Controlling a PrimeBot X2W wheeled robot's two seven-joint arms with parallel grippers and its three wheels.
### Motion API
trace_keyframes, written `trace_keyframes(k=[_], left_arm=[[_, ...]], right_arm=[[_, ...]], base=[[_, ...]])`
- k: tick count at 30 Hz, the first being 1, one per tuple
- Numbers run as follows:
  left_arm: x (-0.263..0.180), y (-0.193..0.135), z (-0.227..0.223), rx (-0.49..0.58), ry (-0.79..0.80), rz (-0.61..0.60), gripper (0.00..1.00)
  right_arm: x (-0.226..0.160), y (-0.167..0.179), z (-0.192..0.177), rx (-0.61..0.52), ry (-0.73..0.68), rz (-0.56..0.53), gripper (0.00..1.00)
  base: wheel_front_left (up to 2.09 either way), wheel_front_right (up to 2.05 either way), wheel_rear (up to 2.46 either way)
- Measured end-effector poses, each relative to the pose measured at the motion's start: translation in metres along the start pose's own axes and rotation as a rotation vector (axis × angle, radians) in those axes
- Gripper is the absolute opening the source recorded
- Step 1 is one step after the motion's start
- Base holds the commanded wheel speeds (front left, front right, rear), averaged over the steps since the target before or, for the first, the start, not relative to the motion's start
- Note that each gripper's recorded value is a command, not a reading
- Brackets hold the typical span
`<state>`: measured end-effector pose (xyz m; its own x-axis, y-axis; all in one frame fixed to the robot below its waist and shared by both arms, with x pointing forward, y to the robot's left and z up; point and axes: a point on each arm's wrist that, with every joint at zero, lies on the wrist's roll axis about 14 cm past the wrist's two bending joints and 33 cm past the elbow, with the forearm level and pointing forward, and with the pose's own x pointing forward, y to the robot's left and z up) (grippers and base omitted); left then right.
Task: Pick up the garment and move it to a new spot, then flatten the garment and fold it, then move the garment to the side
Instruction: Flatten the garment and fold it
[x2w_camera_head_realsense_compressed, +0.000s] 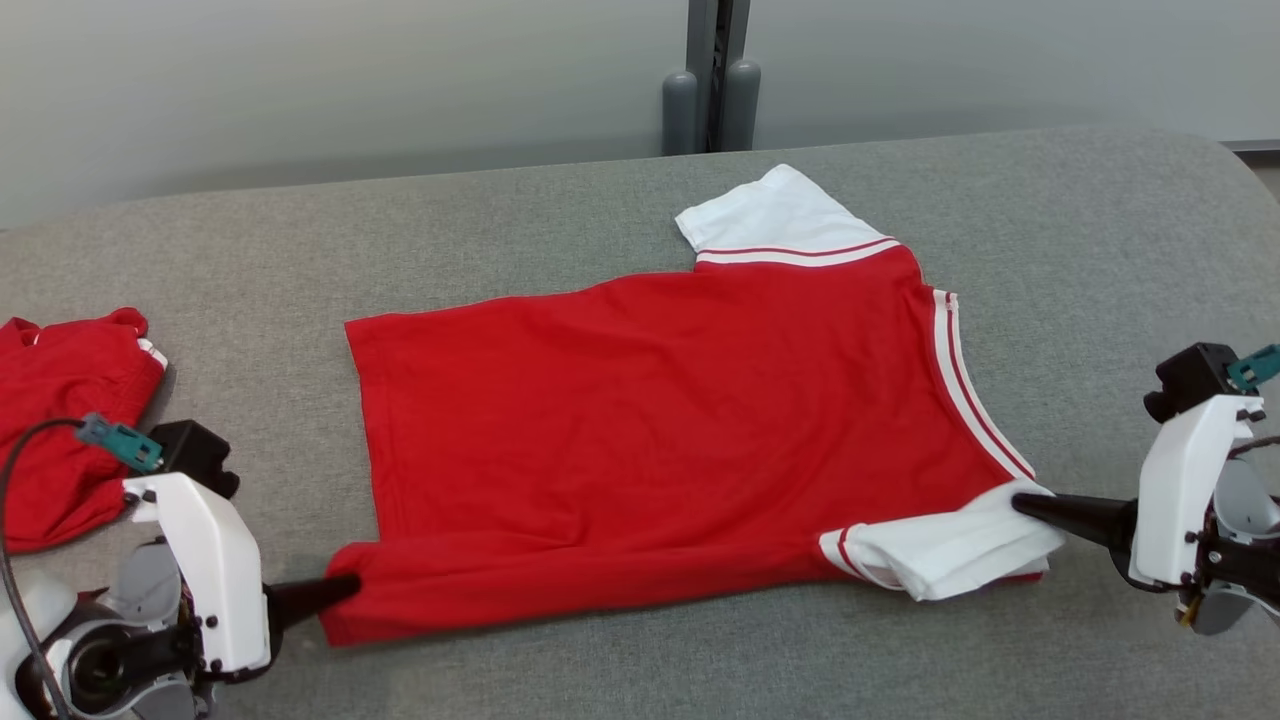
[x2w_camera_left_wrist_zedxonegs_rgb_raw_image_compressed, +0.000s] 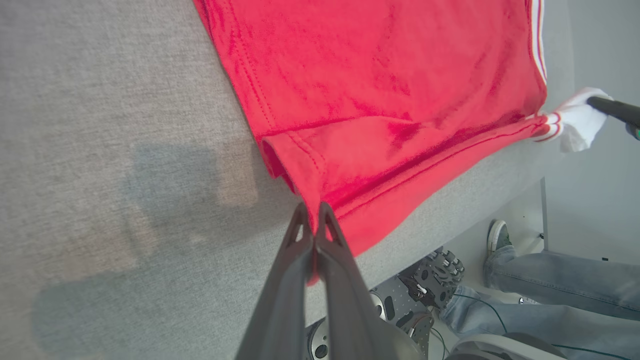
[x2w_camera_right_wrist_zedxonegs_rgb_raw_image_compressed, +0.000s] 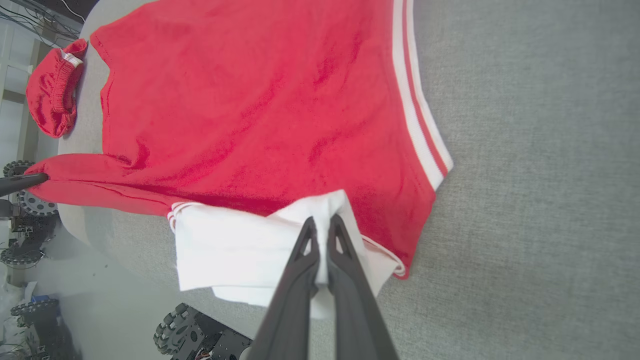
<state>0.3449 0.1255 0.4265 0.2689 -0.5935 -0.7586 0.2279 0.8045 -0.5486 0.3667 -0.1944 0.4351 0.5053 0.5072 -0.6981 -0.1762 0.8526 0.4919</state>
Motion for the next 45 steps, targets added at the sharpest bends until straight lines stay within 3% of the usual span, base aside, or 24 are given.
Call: trace_keyframes(k=[9, 26, 36, 45], left_arm=[[0.009, 0.006, 0.026, -0.022, -0.006, -0.006, 0.0], [0.037, 0.024, 0.045, -0.089, 0.069, 0.012, 0.0], [0.047, 0.023, 0.058, -0.101, 0.037, -0.018, 0.0], [0.053, 0.025, 0.058, -0.104, 0.05, -0.016, 0.0]], right_arm=[[0.006, 0.002, 0.027, 0.054, -0.046, 0.013, 0.0], [0.035, -0.004, 0.056, 0.077, 0.017, -0.033, 0.0], [0.039, -0.008, 0.081, 0.061, -0.051, -0.068, 0.0], [0.049, -0.007, 0.08, 0.051, -0.061, -0.092, 0.0]], base=[[0.0, 0.0, 0.0], [0.0, 0.0, 0.0], [0.0, 0.0, 0.0], [0.0, 0.0, 0.0]])
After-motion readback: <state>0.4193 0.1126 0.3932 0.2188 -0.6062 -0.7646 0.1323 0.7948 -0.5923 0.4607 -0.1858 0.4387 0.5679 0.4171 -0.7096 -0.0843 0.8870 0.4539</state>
